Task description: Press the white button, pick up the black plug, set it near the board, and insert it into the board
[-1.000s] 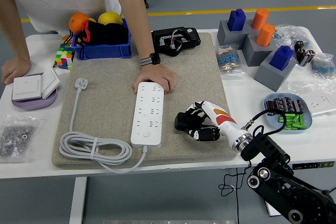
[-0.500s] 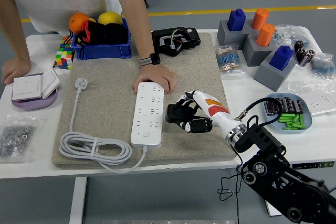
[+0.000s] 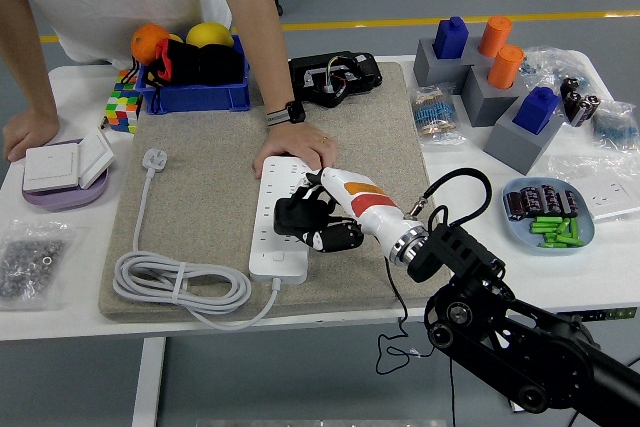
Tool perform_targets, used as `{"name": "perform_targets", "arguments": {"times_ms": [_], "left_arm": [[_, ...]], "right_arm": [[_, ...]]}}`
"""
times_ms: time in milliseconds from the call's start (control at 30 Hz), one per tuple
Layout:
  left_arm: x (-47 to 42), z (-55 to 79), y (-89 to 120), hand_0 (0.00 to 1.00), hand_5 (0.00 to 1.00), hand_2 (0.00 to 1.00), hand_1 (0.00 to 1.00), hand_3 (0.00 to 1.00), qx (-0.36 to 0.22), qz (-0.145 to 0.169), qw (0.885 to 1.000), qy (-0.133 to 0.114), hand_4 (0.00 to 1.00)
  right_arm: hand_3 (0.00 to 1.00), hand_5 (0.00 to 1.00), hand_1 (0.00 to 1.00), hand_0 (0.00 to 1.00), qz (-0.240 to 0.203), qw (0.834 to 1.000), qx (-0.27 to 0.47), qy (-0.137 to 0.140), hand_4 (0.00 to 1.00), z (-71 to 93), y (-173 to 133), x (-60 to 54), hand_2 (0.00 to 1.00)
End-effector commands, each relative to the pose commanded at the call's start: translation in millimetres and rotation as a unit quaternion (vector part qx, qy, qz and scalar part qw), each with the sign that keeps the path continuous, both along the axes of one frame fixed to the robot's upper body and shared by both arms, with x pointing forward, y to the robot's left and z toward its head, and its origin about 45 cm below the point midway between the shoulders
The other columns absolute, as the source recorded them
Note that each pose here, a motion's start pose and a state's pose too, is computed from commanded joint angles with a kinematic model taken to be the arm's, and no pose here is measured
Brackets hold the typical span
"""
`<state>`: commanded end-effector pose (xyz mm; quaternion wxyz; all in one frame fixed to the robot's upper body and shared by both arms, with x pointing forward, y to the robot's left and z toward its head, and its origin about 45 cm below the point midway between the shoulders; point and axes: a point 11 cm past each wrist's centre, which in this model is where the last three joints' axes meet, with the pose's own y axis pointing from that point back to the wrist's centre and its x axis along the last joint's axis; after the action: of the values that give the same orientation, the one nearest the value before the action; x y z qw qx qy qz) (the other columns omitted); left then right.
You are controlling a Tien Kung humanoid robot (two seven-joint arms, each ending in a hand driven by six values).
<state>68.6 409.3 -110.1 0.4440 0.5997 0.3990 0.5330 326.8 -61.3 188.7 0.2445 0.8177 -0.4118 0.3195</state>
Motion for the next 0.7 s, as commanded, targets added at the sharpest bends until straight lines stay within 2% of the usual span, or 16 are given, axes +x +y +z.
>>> {"name": "perform_targets", "arguments": {"times_ms": [300, 700], "left_arm": [[-0.5, 0.3, 1.2, 0.623, 0.394, 0.636, 0.630, 0.696, 0.001, -0.002, 1.000, 0.002, 0.557], [-1.5, 0.6, 2.3, 0.624, 0.396, 0.636, 0.631, 0.697, 0.002, -0.005, 1.000, 0.004, 0.558]], "right_arm": [[0.522, 0.002, 0.395, 0.407, 0.005, 1.000, -0.024, 0.013, 0.786, -13.3, 6.2, -0.8, 0.431], [0.530, 0.002, 0.393, 0.405, 0.001, 0.999, -0.032, 0.014, 0.784, -17.0, 5.9, 3.3, 0.430]]}}
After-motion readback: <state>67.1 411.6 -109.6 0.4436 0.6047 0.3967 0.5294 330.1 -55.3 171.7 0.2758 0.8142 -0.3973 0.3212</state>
